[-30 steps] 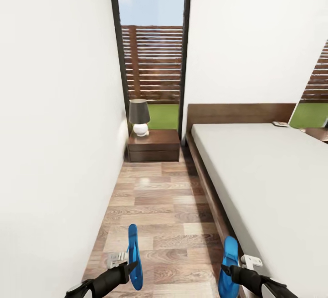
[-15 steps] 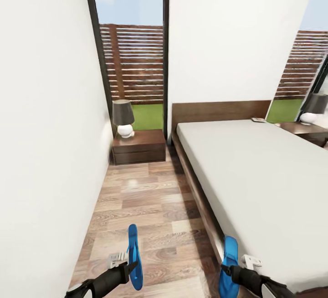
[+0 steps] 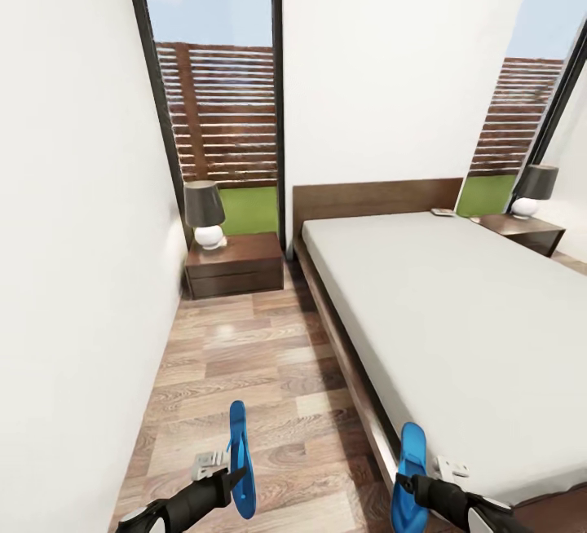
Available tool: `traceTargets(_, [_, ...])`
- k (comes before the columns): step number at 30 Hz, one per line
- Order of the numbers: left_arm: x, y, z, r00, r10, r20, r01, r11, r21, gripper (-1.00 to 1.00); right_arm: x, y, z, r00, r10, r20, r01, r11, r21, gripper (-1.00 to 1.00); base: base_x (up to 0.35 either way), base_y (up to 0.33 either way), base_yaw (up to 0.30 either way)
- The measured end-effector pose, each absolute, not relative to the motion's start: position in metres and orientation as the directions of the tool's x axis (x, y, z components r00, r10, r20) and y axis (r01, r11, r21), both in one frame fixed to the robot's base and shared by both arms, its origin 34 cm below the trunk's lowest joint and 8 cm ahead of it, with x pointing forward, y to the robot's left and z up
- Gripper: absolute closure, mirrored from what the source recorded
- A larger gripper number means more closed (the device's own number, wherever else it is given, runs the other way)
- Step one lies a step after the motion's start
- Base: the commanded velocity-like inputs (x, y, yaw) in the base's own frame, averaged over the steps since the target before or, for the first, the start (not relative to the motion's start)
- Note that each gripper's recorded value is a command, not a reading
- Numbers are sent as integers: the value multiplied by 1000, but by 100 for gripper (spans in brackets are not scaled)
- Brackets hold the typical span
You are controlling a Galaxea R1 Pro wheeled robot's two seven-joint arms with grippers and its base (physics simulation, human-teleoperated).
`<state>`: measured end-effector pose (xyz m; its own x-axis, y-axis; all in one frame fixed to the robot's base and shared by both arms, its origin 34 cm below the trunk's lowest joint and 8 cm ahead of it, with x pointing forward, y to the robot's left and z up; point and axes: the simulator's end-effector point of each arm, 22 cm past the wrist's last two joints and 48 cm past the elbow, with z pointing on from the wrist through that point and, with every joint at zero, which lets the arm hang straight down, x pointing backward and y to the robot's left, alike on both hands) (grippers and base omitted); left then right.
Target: In the bedroom, move the book from the bed onto either nightstand, and place the two sandals side by side next to the bed.
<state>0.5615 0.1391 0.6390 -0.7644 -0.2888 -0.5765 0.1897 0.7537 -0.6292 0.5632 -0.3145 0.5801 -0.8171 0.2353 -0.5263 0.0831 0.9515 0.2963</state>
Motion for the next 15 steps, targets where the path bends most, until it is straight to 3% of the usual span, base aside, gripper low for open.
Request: traceTargets(15, [561, 139, 662, -765, -289, -576, 189, 754, -629, 100, 563, -314, 603, -817, 235, -526, 83, 952, 296, 100, 0, 0, 0])
